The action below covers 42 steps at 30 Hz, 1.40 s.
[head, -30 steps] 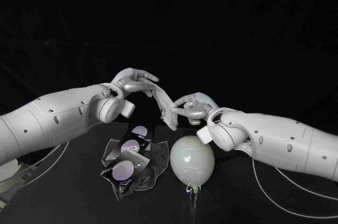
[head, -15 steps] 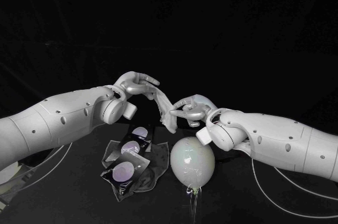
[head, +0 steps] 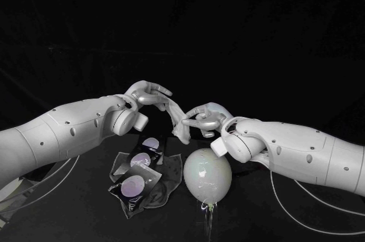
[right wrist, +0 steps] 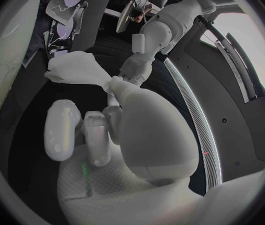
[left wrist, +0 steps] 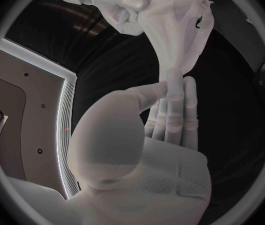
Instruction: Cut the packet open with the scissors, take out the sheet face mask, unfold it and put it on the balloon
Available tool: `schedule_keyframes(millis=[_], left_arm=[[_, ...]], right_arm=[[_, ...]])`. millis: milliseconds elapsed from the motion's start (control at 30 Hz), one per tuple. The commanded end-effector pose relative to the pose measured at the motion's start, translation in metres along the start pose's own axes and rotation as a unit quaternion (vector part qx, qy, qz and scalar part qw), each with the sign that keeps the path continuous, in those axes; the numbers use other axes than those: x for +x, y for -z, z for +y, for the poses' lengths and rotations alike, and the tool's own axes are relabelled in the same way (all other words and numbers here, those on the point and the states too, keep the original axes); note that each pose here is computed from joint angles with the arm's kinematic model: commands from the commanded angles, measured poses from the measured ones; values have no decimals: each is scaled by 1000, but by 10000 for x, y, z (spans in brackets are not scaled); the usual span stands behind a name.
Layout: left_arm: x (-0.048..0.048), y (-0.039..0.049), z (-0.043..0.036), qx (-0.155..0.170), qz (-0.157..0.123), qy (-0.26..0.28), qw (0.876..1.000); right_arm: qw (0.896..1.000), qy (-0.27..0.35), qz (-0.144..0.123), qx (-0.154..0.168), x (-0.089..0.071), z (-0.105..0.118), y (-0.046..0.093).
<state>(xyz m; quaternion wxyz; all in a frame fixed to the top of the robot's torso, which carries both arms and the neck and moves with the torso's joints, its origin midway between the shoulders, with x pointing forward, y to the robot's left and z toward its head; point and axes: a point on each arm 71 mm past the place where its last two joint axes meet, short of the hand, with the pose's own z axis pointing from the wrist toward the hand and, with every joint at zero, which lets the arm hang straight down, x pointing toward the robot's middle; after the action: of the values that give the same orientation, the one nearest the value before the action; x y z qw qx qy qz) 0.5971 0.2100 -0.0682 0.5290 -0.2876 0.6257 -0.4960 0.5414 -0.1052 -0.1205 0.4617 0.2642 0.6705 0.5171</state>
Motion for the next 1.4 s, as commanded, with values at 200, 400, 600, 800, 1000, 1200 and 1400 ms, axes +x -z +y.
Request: schedule_keyframes(millis=[200,400,600,800,1000,1200,1400], left_arm=[[-14,-14,51,-16,7,-16,1000],[-31,-15,113,-31,7,-18,999],[-39,-7,191,-46,4,-23,999],[-50,8,259,-58,1,-25,998],[-25,92,292,-59,-10,8,998],[134,236,379,-65,-14,101,993],[398,374,532,-93,-12,180,979]], right_arm=[[1000,1,-1,10,-53,24,-36],[1000,19,-18,13,-98,31,-55],[998,35,-35,30,-157,10,-72],[997,44,-35,49,-197,-21,-94],[995,62,-31,69,-216,-45,-121],[992,95,-32,76,-230,-47,-141],[989,130,-43,62,-228,-13,-137]])
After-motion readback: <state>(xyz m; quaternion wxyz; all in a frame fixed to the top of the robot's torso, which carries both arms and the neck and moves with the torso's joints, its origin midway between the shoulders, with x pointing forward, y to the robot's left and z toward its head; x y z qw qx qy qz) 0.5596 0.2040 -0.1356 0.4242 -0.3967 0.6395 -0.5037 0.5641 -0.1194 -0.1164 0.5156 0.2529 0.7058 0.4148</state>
